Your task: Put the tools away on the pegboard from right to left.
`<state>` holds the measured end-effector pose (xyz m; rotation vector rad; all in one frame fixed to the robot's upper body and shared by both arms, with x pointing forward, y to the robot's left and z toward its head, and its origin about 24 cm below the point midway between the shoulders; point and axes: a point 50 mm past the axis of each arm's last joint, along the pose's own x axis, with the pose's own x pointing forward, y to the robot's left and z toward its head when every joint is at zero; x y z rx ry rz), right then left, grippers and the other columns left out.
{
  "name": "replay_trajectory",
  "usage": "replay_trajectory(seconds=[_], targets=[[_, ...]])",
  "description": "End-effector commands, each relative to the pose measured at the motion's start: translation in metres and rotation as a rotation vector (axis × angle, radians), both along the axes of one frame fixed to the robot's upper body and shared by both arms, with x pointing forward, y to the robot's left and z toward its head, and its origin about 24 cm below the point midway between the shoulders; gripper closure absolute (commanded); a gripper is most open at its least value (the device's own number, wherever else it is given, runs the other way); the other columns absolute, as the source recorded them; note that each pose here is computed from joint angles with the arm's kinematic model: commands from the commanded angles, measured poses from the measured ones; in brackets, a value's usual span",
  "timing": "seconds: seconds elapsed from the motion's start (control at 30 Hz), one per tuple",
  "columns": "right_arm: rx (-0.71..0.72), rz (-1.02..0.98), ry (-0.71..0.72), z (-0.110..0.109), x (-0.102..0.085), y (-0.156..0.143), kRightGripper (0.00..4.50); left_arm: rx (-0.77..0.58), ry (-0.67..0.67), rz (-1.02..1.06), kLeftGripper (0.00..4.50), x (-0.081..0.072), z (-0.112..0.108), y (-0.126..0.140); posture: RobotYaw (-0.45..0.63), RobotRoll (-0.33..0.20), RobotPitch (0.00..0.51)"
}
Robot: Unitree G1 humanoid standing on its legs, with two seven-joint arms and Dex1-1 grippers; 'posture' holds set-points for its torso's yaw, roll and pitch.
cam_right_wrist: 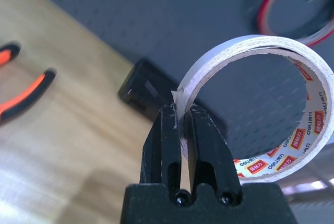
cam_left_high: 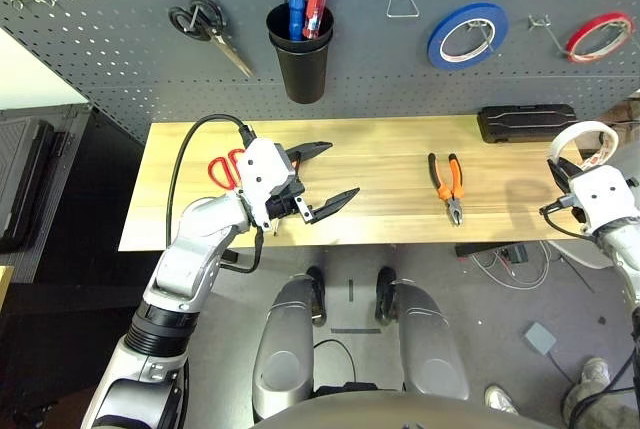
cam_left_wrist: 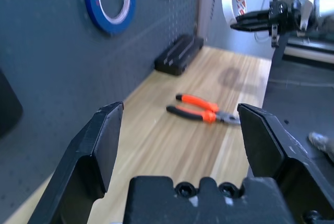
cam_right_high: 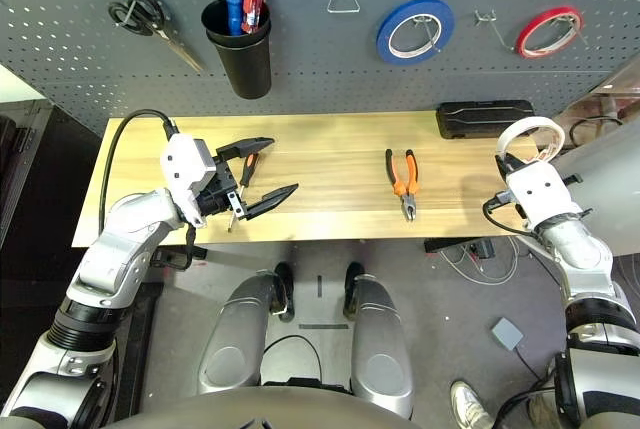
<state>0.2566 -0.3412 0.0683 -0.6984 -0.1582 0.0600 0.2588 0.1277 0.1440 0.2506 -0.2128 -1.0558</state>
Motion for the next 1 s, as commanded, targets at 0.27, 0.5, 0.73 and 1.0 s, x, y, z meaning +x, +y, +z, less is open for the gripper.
replay_trajectory(seconds=[0.27, 0.5, 0.73, 1.0], targets=[[-0.03, 0.091, -0.216, 0.018, -0.011, 0.006, 4.46, -0.133, -0.031, -0.056, 0.0, -0.006, 0.02, -0.006, 0.09, 0.0, 0.183], [-0.014, 0.181, -0.228, 0.036, 0.016, 0.021, 4.46, -0.131, -0.041, -0.06, 0.0, -0.004, 0.023, -0.008, 0.08, 0.0, 0.183], [0.008, 0.199, -0.182, 0.053, 0.051, 0.034, 4.46, -0.121, -0.045, -0.061, 0.0, -0.002, 0.024, -0.009, 0.09, 0.0, 0.185], [0.015, 0.183, -0.07, 0.069, 0.088, 0.049, 4.46, -0.098, -0.052, -0.044, 0.0, 0.0, 0.024, -0.008, 0.12, 0.0, 0.189]])
